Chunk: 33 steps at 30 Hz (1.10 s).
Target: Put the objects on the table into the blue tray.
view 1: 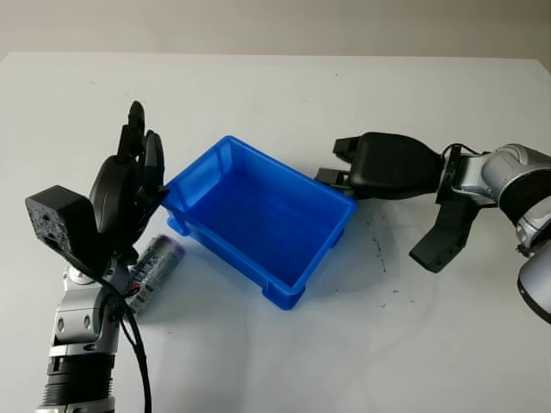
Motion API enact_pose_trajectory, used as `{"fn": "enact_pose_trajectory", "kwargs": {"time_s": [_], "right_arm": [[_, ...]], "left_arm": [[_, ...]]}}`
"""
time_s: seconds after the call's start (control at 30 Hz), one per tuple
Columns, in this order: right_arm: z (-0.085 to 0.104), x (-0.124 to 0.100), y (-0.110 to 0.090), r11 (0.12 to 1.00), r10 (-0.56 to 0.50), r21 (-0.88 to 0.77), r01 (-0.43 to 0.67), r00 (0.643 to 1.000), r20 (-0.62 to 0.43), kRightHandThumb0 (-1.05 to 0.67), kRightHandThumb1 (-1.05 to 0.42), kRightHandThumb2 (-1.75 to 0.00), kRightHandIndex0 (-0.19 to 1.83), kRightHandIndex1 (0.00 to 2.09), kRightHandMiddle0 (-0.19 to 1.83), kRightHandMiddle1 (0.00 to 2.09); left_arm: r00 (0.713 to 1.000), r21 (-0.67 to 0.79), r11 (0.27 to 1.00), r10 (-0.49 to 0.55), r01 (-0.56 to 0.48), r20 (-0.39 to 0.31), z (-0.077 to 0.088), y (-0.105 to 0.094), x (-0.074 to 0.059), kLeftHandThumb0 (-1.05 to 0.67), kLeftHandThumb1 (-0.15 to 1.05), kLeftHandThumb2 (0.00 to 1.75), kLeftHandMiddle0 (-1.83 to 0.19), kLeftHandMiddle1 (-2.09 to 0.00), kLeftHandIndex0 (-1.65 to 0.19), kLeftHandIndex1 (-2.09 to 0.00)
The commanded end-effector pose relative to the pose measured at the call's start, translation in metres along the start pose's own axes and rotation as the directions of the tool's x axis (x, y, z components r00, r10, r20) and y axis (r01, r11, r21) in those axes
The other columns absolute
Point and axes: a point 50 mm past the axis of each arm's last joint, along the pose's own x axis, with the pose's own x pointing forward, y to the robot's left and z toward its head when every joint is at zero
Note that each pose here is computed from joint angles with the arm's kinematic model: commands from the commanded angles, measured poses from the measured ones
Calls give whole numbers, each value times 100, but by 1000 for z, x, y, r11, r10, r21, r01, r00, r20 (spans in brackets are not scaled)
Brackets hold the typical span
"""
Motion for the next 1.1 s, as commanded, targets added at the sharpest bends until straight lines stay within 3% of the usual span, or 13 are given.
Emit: {"fn": "enact_pose_trajectory", "kwargs": {"time_s": [0.0, 0.17, 0.3, 0.37, 0.5, 0.63, 0.73, 0.87, 1.07], "right_arm": [[5, -4, 9, 999, 40, 22, -40, 999, -25, -58, -105, -28, 133, 209, 83, 209], [-10, -7, 4, 999, 32, 2, -32, 990, -137, -57, -105, -30, 125, 209, 77, 209], [-32, -11, -8, 1000, 21, 7, -20, 965, -262, -53, -105, -19, 100, 209, 64, 209], [-43, -14, -15, 1000, -13, -7, 11, 947, -320, -52, -105, -17, 97, 209, 62, 209], [-62, -18, -32, 993, -94, 19, 116, 886, -454, -52, -105, -18, 103, 209, 72, 209], [-78, -12, -59, 942, -222, 92, 324, 804, -552, -48, -105, -21, 106, 209, 75, 209], [-81, -5, -75, 887, -303, 128, 444, 768, -564, -49, -105, -24, 107, 209, 78, 209], [-77, 5, -97, 749, -416, 241, 617, 721, -554, -48, -105, -28, 107, 209, 78, 209], [-66, 18, -127, 510, -534, 433, 743, 669, -517, -47, -105, -37, 116, 209, 81, 209]], "left_arm": [[1000, 9, 1000, 0, 0, 8, 2, 1, -1, -75, 105, 69, 19, 0, 19, 0], [1000, 9, 1000, -4, 4, 6, 1, 1, 0, -75, 105, 68, 19, 0, 19, 0], [1000, 19, 1000, -5, 5, 7, 2, 2, 1, -76, 105, 69, 19, 0, 19, 0], [1000, 21, 1000, -7, 7, 9, 2, 2, 1, -76, 105, 69, 19, 0, 19, 0], [1000, 13, 1000, -11, 11, 12, 3, 2, 2, -76, 105, 68, 19, 0, 19, 0], [1000, 10, 1000, -9, 9, 12, 4, 1, 4, -76, 105, 67, 19, 0, 19, 0], [1000, 18, 1000, -14, 14, 17, 4, 1, 4, -76, 105, 68, 19, 0, 19, 0], [1000, 17, 1000, -16, 16, 18, 4, 0, 5, -77, 105, 67, 19, 0, 19, 0], [1000, 14, 1000, -15, 15, 19, 4, -2, 5, -77, 105, 67, 19, 0, 19, 0]]}}
